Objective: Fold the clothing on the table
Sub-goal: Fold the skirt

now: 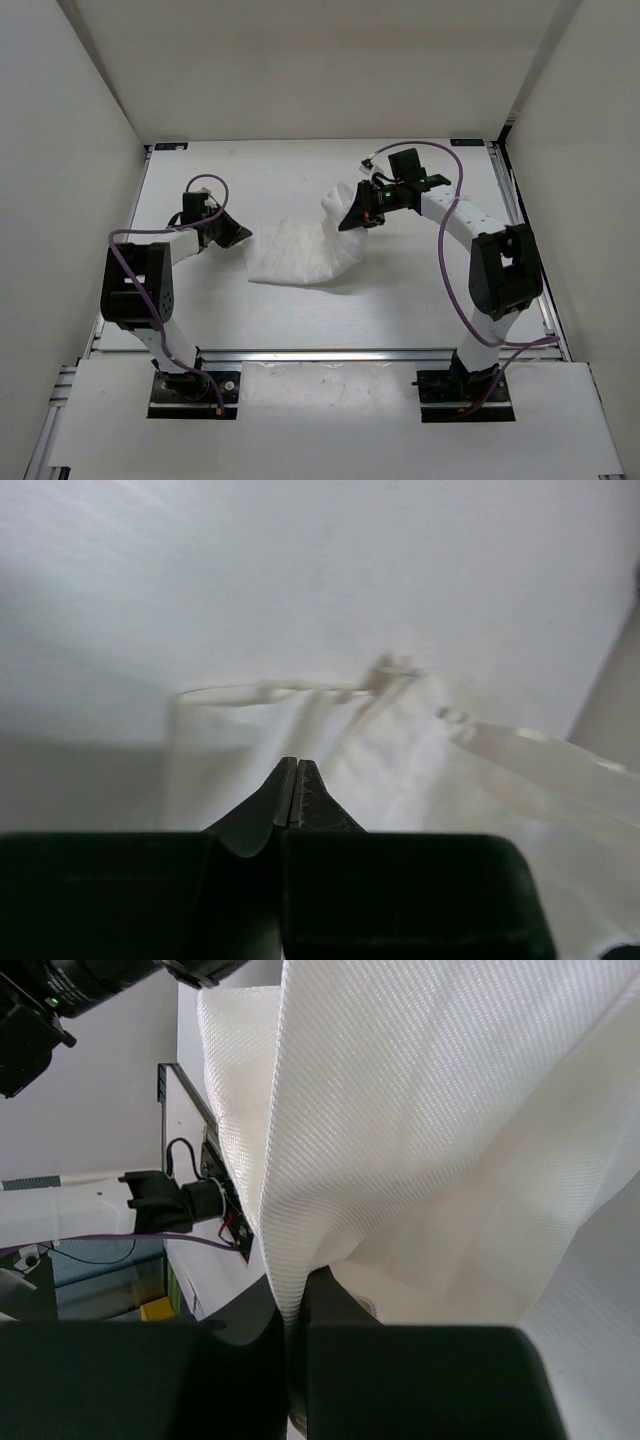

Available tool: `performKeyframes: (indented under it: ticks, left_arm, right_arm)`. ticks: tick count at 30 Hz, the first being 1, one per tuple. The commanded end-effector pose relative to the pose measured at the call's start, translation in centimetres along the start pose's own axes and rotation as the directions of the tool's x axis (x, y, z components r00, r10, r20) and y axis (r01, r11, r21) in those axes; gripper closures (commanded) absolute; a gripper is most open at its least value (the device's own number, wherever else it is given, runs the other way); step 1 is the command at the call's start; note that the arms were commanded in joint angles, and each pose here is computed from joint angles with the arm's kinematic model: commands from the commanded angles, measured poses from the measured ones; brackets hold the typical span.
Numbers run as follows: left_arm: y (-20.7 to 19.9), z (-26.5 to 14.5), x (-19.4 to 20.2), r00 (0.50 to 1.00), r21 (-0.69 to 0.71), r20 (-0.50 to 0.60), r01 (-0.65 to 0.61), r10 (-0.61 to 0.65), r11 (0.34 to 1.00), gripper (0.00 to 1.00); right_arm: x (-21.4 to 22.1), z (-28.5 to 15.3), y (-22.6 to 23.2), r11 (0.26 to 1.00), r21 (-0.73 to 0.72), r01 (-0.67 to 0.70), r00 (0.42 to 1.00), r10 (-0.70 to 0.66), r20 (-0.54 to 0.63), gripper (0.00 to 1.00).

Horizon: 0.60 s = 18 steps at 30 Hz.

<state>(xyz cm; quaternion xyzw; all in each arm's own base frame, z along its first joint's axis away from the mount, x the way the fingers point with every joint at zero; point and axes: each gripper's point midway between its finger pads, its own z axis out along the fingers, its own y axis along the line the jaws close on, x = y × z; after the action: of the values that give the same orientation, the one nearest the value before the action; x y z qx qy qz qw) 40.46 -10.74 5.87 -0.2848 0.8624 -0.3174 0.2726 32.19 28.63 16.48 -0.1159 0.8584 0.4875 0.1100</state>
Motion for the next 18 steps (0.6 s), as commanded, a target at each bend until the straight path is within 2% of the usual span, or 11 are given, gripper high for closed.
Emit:
performKeyframes:
  ticks: [1, 7, 11, 18]
  left_arm:
    - [4.5, -1.8, 1.3, 0.998, -0.166, -0.011, -0.060, 0.059, 0.984, 0.94]
    - [6.4, -1.9, 3.9, 0.995, -0.218, -0.044, -0.093, 0.086, 0.971, 0.96]
    - [6.2, -1.4, 6.1, 0.991, -0.217, -0.084, -0.120, 0.104, 0.969, 0.96]
    - [4.9, -0.9, 9.1, 0.985, -0.154, -0.139, -0.123, 0.101, 0.980, 0.96]
  right_arm:
    - [-1.0, -0.9, 3.2, 0.995, -0.053, 0.082, 0.996, -0.081, 0.019, 1.00]
    - [-1.8, -0.2, 3.6, 0.995, -0.051, 0.089, 0.996, -0.089, 0.015, 1.00]
    - [-2.6, 0.7, 4.6, 0.991, -0.054, 0.122, 0.993, -0.121, 0.011, 1.00]
    - [-2.3, 5.3, 5.3, 0.989, -0.085, 0.124, 0.989, -0.130, -0.068, 1.00]
